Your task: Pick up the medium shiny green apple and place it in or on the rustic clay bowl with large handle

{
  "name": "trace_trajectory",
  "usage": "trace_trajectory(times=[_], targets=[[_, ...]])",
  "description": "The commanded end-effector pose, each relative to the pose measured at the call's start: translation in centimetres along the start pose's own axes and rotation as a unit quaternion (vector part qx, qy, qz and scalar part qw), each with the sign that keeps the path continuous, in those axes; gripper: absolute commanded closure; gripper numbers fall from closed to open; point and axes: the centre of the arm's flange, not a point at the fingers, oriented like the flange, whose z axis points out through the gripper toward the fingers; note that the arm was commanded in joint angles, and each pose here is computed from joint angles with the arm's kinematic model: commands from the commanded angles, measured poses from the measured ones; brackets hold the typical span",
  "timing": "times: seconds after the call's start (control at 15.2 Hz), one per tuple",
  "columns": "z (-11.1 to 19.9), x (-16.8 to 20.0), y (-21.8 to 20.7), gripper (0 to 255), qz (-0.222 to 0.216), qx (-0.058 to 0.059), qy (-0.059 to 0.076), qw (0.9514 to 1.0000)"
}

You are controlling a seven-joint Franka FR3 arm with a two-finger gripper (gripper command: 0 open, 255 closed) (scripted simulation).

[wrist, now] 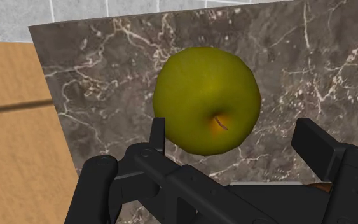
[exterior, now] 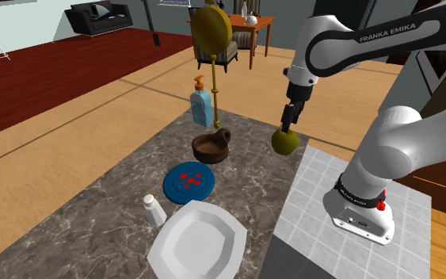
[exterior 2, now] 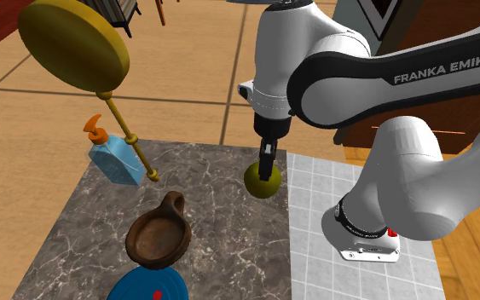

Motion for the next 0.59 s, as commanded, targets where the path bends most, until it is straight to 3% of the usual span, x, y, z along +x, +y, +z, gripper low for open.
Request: trace_trajectory(times=[0.0,0.2,0.26,0.53], targets=[[0.03,0.00,0.02,0,0.000,0.000,0.000,1.0000],[0.03,0.00,0.01,0,0.000,0.000,0.000,1.0000],[0.03,0.00,0.01,255,0.000,0.000,0.000,1.0000],[0.03,0.00,0.01,255,0.000,0.000,0.000,1.0000]])
